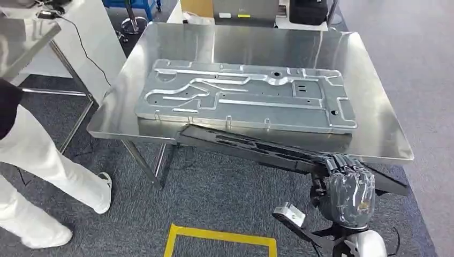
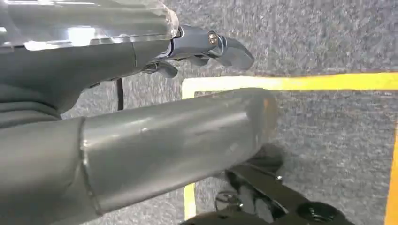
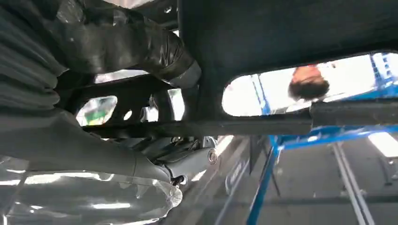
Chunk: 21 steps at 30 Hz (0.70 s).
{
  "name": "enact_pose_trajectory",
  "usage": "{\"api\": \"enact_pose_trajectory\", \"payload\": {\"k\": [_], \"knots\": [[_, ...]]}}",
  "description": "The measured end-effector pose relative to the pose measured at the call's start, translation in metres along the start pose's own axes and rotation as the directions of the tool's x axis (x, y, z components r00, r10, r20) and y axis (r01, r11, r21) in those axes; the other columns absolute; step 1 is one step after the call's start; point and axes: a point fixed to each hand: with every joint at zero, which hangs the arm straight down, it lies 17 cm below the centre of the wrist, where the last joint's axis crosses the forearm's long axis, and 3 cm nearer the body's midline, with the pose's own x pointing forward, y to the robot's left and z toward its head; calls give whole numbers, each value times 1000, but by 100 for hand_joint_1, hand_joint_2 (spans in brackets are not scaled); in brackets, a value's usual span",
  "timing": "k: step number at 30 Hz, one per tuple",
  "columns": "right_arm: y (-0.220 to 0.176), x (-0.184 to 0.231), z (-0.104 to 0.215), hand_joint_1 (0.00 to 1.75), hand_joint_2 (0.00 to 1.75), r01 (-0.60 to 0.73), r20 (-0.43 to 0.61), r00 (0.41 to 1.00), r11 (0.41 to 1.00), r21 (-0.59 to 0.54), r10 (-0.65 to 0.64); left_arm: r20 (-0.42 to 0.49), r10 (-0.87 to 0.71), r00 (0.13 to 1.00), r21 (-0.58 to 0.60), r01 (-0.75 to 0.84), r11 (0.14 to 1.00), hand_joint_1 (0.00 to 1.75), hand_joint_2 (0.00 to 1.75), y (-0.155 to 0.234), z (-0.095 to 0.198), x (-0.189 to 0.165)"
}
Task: Take the parts from the cabinet and place them on the table.
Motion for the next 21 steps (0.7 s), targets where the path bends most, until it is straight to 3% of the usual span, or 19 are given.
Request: {"api": "enact_pose_trajectory", "payload": {"k": [8, 21], "knots": [[7, -23, -5, 175, 175, -189, 26, 982, 982, 19, 189, 4, -16, 1000, -12, 16, 1000, 0, 0, -2, -5, 0], [17, -59, -2, 175, 175, -285, 8, 958, 956, 68, 285, 12, -16, 1000, -31, 16, 999, 0, 0, -9, -9, 3]]}}
